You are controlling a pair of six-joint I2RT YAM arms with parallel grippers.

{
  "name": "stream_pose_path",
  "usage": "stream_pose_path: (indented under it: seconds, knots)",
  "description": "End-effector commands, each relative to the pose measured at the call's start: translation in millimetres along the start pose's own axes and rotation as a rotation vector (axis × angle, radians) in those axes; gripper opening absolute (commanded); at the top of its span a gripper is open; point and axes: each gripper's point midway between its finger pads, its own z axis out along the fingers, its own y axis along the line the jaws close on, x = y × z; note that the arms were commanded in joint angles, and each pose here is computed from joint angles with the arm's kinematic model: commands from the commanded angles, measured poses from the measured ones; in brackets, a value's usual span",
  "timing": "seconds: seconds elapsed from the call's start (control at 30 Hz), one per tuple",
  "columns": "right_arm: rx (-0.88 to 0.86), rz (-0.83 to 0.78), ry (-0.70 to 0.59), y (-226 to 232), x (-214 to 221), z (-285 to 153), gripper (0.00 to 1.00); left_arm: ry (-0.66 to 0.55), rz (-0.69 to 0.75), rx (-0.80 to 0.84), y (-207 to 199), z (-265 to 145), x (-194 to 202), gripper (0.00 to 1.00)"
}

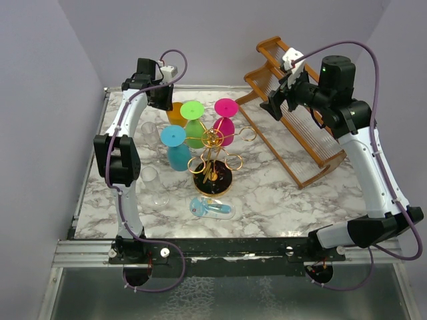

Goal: Place the wine glass upside down on the wine glass rack

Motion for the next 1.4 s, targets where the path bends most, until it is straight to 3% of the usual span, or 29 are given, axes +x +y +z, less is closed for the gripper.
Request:
stream_pose_path:
  seconds: [0.0, 0.2, 0.8, 1.17, 1.37]
  knots:
    - [-0.001, 0.008, -0.054, 0, -13, -5, 0.98, -0.020, 0.011, 0.021, -1, -2, -8, 0.13]
    - [-0.005, 0.015, -0.064, 1, -16, -7, 0.98, -0.057, 0.048, -0.004, 1, -17, -22, 0.00]
    - [-0.031, 0.003, -0.053, 6, -8, -6, 0.99, -0.196, 0.165, -0.119, 4, -77, -62, 0.00]
    - [0.018, -0.003, -0.054, -3, -9, -14, 0.99, -0.494, 0.256, -0.439, 5, -194, -133, 0.00]
    - [0.010, -0.021, -0.074, 2, -15, -23, 0.99, -0.704, 0.243, -0.466, -25, -270, -158, 0.00]
